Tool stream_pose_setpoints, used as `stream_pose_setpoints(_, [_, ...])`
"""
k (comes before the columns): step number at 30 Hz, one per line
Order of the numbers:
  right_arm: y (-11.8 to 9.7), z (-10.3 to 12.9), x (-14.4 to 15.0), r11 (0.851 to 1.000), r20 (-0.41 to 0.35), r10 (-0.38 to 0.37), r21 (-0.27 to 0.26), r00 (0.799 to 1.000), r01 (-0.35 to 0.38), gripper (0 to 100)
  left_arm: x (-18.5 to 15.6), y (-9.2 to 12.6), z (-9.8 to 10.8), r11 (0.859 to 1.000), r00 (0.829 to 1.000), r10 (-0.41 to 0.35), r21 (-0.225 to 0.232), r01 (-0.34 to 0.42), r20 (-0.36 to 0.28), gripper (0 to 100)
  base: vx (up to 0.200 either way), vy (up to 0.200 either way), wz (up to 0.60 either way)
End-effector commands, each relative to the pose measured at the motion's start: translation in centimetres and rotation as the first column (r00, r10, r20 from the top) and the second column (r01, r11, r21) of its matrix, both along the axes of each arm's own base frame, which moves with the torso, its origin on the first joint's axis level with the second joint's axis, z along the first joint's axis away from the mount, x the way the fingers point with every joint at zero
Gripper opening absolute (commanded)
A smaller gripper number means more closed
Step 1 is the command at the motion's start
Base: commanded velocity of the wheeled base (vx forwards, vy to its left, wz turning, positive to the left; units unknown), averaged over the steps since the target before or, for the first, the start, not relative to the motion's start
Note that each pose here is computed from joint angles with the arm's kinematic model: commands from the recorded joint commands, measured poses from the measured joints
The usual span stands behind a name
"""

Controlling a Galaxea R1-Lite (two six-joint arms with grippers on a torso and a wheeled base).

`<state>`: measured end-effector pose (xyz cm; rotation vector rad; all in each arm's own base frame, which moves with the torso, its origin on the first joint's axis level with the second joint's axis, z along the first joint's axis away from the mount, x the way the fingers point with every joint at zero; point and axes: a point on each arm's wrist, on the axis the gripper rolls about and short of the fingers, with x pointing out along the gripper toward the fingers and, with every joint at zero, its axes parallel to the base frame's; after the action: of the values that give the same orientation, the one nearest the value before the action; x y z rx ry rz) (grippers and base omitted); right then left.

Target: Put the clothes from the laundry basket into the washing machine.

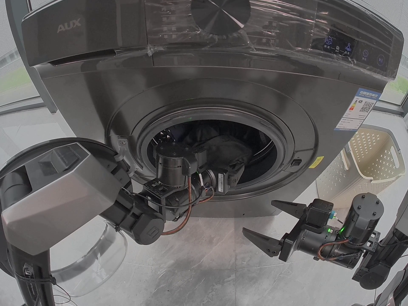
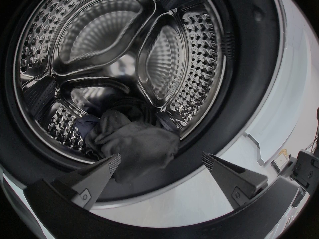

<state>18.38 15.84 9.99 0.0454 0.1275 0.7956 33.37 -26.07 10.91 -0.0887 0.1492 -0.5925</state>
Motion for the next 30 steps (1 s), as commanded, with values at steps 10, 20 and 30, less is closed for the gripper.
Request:
stream_pose_setpoints(10, [0.1,0.1,-0.1,1.000,0.003,0.003,0.003,1.000,-0.003,100,4.2,-0.7,-2.2,0.999,0.998,0.048,-0.019,-0.047,0.031,100,0.000,0.000,0.00])
stream_pose_setpoints(20, [0.1,0.1,-0.1,1.000,0.004,0.003,0.004,1.000,-0.003,100,6.4,-1.4,-5.4,0.999,0.999,0.044,0.024,-0.045,0.018,100,0.000,0.000,0.00])
stream_pose_setpoints(30, [0.1,0.1,-0.1,1.000,0.003,0.005,0.003,1.000,-0.005,100,9.2,-3.1,-4.4,0.998,0.995,0.058,-0.043,-0.054,0.081,0,0.000,0.000,0.00])
